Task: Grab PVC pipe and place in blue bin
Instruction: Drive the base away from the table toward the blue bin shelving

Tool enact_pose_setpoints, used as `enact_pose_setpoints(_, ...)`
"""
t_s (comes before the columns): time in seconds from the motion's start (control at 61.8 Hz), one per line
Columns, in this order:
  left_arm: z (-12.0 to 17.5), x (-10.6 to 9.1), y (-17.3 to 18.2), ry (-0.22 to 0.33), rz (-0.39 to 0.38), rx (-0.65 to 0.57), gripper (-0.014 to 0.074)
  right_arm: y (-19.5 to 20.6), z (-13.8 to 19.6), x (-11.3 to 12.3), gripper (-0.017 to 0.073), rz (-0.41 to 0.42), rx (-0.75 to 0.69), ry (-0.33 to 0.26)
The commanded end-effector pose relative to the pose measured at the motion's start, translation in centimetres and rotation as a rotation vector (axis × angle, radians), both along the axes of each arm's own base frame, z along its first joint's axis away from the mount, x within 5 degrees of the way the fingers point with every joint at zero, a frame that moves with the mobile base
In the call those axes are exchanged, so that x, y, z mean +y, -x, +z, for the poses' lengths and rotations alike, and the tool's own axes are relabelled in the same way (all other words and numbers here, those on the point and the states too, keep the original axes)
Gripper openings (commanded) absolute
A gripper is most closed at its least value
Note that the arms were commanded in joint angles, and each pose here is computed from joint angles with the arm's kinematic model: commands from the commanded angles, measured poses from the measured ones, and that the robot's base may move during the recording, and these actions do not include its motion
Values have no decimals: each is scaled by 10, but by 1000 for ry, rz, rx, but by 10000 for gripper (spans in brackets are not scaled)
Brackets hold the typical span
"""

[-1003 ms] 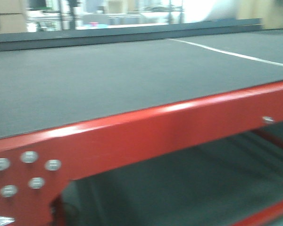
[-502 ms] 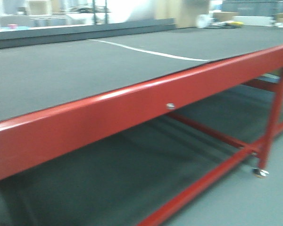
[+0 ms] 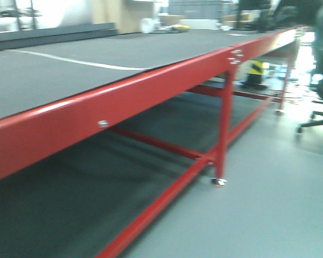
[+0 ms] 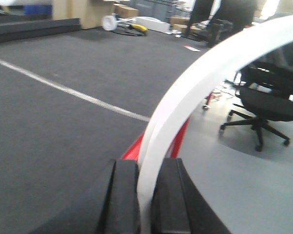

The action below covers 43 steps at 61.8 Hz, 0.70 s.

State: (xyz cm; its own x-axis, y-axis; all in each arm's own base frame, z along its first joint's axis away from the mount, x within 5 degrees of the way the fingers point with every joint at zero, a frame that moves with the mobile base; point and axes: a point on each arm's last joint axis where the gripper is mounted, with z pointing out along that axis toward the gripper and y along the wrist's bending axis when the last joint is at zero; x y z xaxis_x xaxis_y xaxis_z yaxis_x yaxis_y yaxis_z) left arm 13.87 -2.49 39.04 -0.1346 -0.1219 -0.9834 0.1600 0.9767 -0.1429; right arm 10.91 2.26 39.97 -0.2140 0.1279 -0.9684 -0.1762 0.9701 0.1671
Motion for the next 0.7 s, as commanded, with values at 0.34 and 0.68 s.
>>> enact_pose_setpoints(0.34, 3, 0, 0, 9, 2, -30, -111, 1, 4, -1, -168, -5, -41, 9)
enact_pose_setpoints(0.68, 3, 0, 0, 9, 2, -30, -111, 1, 4, -1, -168, -5, -41, 9)
